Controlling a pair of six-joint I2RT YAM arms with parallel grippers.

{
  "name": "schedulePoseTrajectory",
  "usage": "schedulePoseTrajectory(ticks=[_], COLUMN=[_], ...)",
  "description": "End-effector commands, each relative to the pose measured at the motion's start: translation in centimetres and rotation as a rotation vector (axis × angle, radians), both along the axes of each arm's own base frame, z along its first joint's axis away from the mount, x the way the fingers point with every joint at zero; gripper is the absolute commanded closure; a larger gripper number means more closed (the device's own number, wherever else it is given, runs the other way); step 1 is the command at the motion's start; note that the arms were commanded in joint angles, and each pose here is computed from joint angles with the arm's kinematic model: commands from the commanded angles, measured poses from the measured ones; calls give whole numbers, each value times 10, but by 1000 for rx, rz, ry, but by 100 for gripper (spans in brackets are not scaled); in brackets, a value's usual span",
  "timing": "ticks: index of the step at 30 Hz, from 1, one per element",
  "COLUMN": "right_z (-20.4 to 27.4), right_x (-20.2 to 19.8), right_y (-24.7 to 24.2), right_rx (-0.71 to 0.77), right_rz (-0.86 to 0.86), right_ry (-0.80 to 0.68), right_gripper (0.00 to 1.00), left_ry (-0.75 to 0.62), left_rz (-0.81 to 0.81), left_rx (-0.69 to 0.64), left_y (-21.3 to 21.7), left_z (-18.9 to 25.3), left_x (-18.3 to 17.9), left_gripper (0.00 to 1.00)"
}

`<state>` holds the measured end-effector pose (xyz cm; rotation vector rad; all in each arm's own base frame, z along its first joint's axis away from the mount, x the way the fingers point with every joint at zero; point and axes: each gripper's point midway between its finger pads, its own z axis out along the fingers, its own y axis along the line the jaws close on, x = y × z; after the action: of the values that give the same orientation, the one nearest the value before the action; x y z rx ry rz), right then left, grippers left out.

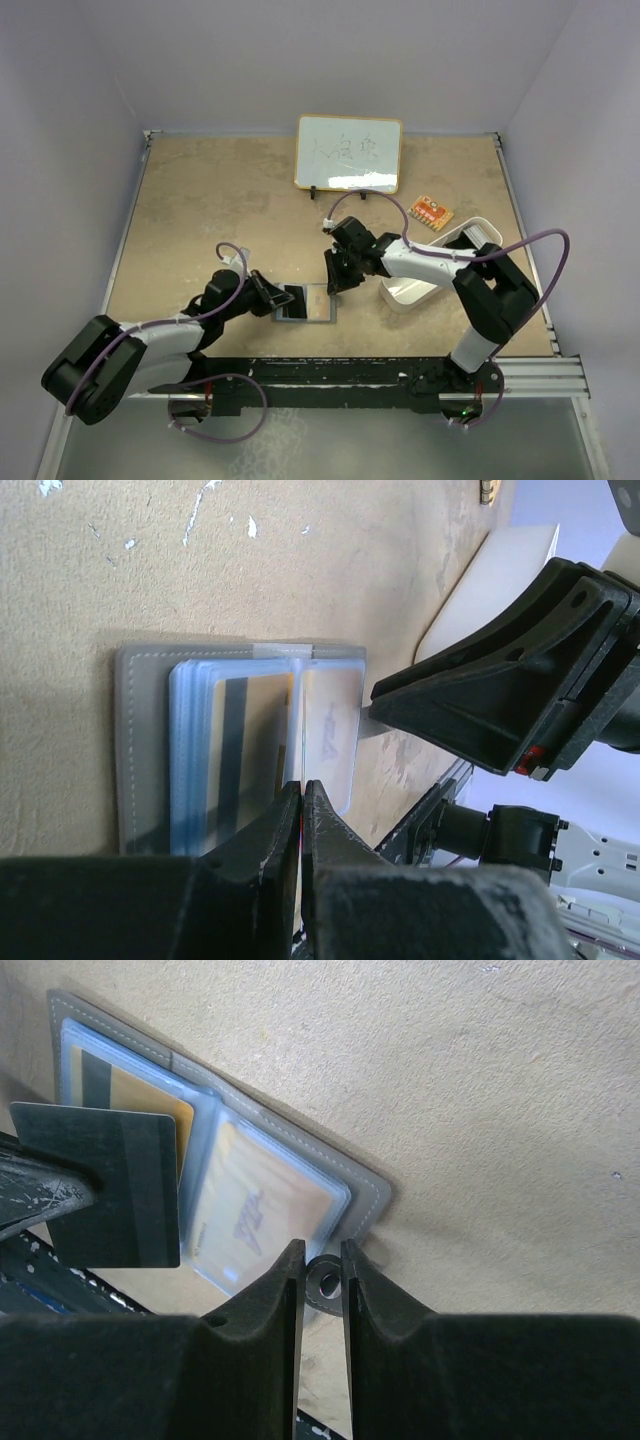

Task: Put the credit cards into the card holder
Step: Insert the credit card into the card holder.

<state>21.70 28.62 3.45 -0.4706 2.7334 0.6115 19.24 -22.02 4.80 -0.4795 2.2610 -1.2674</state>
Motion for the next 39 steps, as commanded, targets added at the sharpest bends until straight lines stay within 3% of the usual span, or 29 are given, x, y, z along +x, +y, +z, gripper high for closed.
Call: schedulePoseTrajectory(ticks=[1, 8, 16, 20, 39], right_z=[3, 0, 33, 36, 6], right_x=[7, 6, 7, 6, -12], right_y=[3, 1, -4, -12, -12], right_rx=[-10, -27, -52, -93, -174], right_rz=[6, 3, -23, -53, -93], right_ry=[-31, -27, -92, -129, -84], right_gripper=[79, 81, 71, 61, 59], left_ry=[-83, -67, -41, -46, -46], left_rz=[-19, -37, -16, -16, -32], left_rx=[-62, -63, -36, -25, 1], left_y=[-11, -15, -10, -10, -9], left_z=[26, 23, 15, 17, 17], left_x=[13, 13, 12, 13, 12], left_gripper=[100, 100, 100, 100, 100])
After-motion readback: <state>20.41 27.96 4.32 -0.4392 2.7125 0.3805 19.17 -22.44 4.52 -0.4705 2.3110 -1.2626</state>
